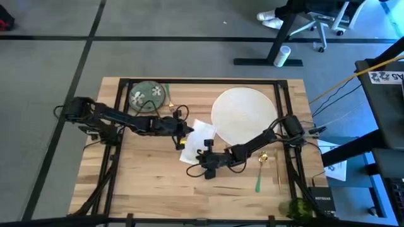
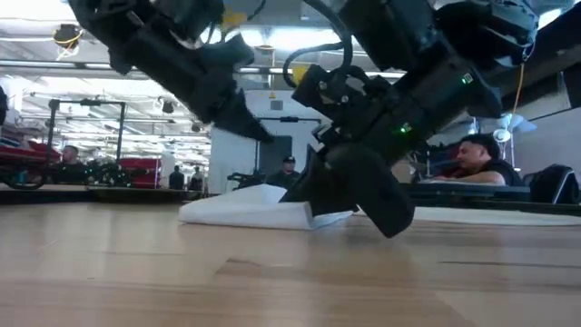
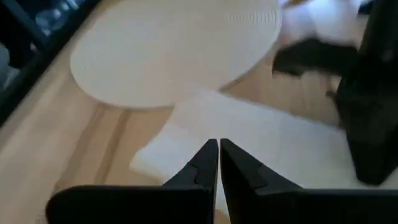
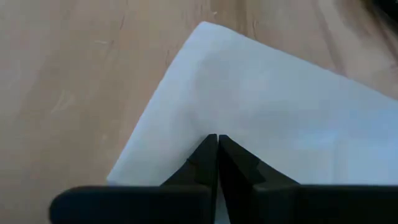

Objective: Set table place
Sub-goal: Fold the white table napkin

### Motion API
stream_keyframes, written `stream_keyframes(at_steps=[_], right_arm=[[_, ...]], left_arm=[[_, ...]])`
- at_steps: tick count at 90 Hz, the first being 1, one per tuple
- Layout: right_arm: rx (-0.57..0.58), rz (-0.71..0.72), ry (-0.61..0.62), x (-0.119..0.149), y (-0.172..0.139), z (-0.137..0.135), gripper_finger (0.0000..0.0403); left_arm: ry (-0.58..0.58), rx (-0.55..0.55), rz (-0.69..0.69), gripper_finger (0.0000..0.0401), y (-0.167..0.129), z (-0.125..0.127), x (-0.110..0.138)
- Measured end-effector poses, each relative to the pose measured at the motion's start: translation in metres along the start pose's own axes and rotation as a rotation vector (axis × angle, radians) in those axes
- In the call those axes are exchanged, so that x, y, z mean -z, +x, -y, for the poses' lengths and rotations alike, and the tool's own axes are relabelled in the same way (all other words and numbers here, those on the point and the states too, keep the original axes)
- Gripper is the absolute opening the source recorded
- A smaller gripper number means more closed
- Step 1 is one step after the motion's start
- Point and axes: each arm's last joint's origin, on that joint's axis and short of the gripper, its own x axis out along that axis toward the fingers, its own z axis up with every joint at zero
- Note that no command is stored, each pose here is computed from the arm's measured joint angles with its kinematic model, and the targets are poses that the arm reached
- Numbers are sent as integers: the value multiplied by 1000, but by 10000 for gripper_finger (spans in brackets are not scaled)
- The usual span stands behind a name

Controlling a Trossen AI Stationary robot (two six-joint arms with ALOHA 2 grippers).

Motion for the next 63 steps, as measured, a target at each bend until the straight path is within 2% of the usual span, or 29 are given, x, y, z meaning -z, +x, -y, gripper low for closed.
stream_keyframes(at_steps=[14, 32, 54, 63], right_arm=[[-11, 5, 1, 0, 0, 0, 0], [-12, 5, -6, 0, 0, 0, 0], [-20, 8, -5, 0, 0, 0, 0], [-20, 8, -5, 0, 0, 0, 0]], left_arm=[[-16, -30, -76, 0, 18, -9, 16], [-31, 9, -55, 0, 38, -9, 26], [-36, -22, -129, 0, 54, -19, 45], [-53, -30, -114, 0, 61, -23, 50]])
